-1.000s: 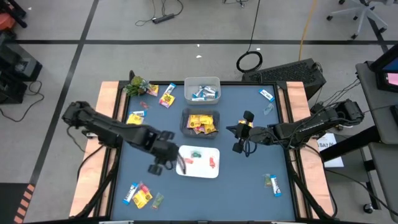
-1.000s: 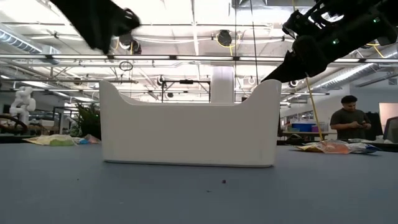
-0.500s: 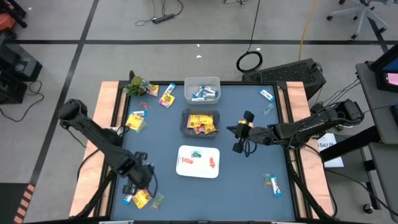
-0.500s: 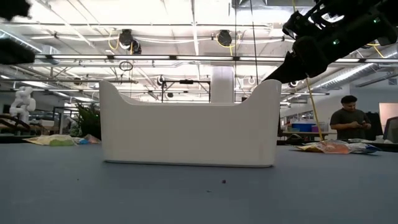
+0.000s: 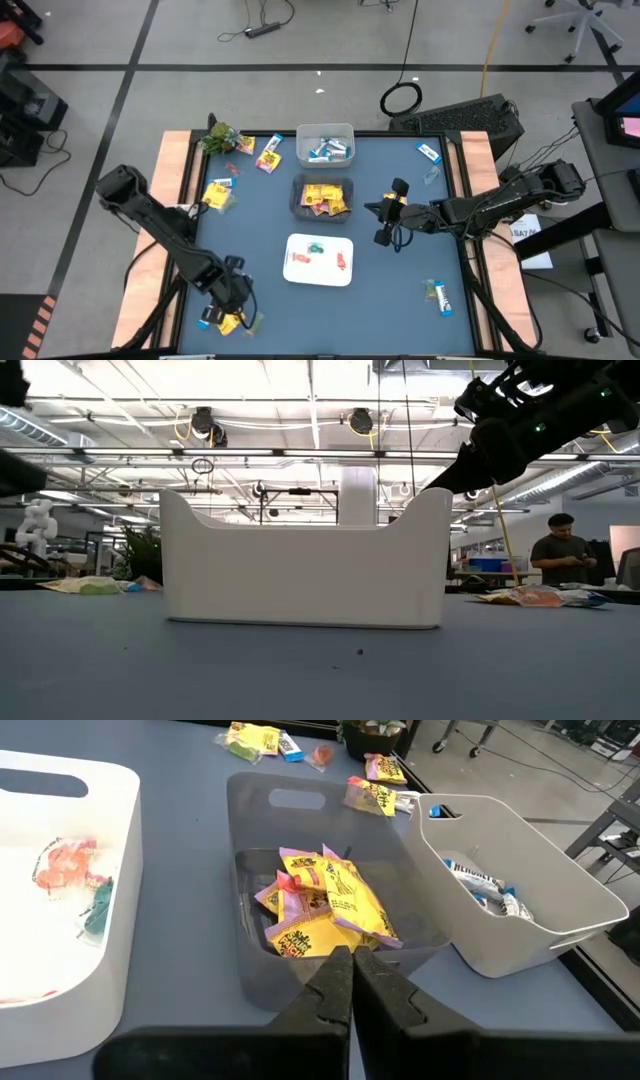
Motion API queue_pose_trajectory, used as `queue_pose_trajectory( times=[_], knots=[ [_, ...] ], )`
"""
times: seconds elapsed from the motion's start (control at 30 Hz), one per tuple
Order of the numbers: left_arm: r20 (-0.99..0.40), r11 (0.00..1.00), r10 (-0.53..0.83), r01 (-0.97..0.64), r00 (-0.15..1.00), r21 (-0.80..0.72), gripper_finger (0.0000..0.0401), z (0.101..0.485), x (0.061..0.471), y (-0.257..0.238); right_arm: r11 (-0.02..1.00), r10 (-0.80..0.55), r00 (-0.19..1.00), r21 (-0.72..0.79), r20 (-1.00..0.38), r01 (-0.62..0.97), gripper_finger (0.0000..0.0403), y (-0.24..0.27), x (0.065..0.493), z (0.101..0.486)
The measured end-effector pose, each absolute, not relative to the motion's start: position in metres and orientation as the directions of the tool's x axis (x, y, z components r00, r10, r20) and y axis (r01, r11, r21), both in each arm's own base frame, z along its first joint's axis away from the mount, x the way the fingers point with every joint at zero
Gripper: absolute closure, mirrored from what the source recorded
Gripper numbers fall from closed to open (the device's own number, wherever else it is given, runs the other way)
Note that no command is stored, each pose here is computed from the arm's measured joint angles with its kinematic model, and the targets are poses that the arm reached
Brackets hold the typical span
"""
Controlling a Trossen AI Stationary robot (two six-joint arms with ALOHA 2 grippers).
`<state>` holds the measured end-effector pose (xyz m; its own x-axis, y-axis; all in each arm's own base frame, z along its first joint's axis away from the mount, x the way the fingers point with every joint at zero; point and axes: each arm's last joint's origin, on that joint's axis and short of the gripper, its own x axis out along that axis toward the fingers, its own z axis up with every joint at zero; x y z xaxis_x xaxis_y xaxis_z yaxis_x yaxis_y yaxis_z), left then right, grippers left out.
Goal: Sort candy
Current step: Put the red gummy candy into the white bin
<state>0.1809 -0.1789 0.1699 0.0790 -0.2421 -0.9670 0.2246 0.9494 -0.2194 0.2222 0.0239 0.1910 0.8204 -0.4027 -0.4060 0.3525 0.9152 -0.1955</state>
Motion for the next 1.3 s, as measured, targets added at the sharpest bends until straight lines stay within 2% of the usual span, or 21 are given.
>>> queue_pose_trajectory(
  times=[0.17,0.33,0.47,0.73,0.9,1.03,1.2,1.3],
  knots=[
    [-0.965,0.938,-0.254,0.261,0.066,-0.229,0.0214,0.159,0.184,-0.187,0.915,-0.403,0.820,-0.196,-0.406,0.352,0.0403,0.024,0.222,0.191],
    [-0.965,0.935,-0.260,0.261,0.038,-0.242,0.0225,0.156,0.183,-0.188,0.915,-0.403,0.820,-0.195,-0.406,0.352,0.0403,0.024,0.222,0.191],
    [-0.966,0.930,-0.257,0.283,0.036,-0.236,0.0266,0.156,0.183,-0.188,0.915,-0.403,0.820,-0.189,-0.406,0.356,0.0403,0.024,0.222,0.191],
    [-0.967,0.903,-0.251,0.369,0.043,-0.218,0.0391,0.158,0.185,-0.184,0.915,-0.403,0.820,-0.190,-0.407,0.355,0.0403,0.024,0.222,0.191],
    [-0.967,0.918,-0.179,0.385,0.181,-0.097,0.0395,0.167,0.201,-0.165,0.915,-0.403,0.820,-0.186,-0.407,0.357,0.0403,0.024,0.222,0.191],
    [-0.945,0.938,-0.175,0.338,0.276,-0.075,0.0397,0.180,0.218,-0.142,0.915,-0.403,0.820,-0.183,-0.407,0.359,0.0403,0.024,0.222,0.191],
    [-0.867,0.962,-0.162,0.271,0.471,-0.032,0.0398,0.208,0.248,-0.120,0.915,-0.403,0.820,-0.179,-0.407,0.360,0.0403,0.024,0.222,0.191],
    [-0.818,0.966,-0.164,0.259,0.551,-0.019,0.0398,0.217,0.262,-0.109,0.915,-0.403,0.820,-0.180,-0.407,0.360,0.0403,0.024,0.222,0.191]
  ],
)
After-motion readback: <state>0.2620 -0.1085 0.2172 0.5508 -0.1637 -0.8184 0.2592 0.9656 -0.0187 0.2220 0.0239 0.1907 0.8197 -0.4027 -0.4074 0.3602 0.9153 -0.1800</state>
